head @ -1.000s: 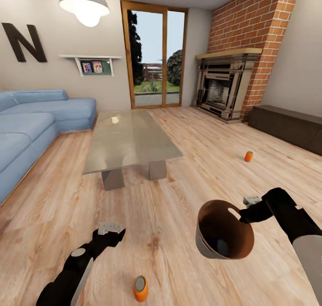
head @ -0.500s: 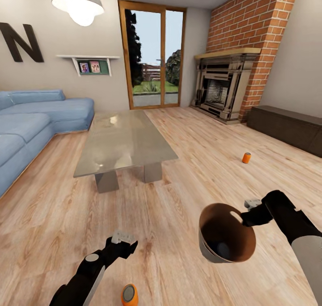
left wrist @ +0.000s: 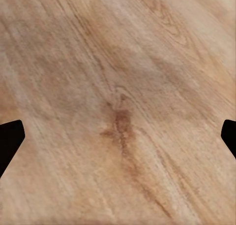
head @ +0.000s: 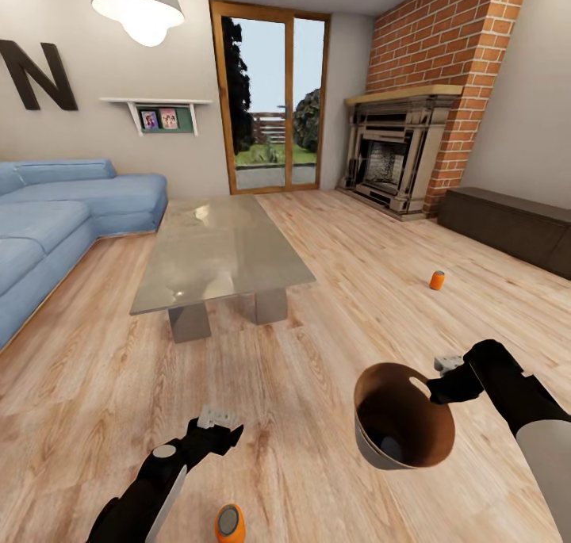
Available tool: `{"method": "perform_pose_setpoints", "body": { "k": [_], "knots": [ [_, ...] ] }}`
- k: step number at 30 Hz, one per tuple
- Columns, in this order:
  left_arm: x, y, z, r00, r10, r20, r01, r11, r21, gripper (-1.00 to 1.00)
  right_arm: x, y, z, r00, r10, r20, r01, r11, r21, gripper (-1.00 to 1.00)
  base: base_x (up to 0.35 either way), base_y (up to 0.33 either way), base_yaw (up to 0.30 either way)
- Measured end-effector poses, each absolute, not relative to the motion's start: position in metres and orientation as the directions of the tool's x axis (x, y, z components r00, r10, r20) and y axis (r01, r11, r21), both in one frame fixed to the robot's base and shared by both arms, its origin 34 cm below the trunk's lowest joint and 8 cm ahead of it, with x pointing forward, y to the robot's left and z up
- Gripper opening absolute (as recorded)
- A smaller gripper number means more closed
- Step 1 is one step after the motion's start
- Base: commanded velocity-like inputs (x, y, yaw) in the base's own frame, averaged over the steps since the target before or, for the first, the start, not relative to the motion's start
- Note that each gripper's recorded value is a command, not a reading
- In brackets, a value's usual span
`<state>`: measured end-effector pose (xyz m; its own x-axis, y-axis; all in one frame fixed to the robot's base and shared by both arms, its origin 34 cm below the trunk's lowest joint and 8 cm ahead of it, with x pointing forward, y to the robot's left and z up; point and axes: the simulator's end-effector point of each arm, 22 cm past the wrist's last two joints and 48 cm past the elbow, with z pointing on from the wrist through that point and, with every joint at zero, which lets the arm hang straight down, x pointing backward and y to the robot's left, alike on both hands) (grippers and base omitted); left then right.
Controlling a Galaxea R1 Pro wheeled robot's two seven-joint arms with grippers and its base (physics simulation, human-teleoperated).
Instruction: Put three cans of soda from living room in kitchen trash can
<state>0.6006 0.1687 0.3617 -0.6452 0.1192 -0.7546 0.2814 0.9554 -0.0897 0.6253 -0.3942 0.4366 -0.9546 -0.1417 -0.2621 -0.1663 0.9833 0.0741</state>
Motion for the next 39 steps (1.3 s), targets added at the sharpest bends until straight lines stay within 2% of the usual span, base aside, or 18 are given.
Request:
{"method": "perform_pose_setpoints", "body": {
  "k": [14,19,29,33,39],
  "knots": [
    [0.622,0.189,0.381,-0.641,0.139,-0.755,0.269,0.962,-0.051,1.0,0.622,-0.394,0.432,-0.955,-0.149,-0.255,-0.172,0.983,0.069,-1.0,0.0,0.0,0.0],
    [0.635,0.216,0.386,-0.729,0.163,-0.665,0.239,0.971,-0.025,1.0,0.62,-0.394,0.43,-0.957,-0.149,-0.25,-0.171,0.983,0.069,-1.0,0.0,0.0,0.0],
    [0.599,0.225,0.349,-0.878,0.157,-0.452,0.202,0.978,-0.051,1.0,0.619,-0.393,0.429,-0.956,-0.153,-0.249,-0.175,0.982,0.069,-1.0,0.0,0.0,0.0],
    [0.592,0.224,0.348,-0.903,0.149,-0.402,0.192,0.979,-0.068,1.0,0.619,-0.391,0.429,-0.956,-0.157,-0.247,-0.178,0.982,0.068,-1.0,0.0,0.0,0.0],
    [0.592,0.221,0.345,-0.901,0.163,-0.403,0.205,0.977,-0.064,1.0,0.619,-0.388,0.427,-0.955,-0.168,-0.245,-0.189,0.98,0.061,-1.0,0.0,0.0,0.0]
  ]
}}
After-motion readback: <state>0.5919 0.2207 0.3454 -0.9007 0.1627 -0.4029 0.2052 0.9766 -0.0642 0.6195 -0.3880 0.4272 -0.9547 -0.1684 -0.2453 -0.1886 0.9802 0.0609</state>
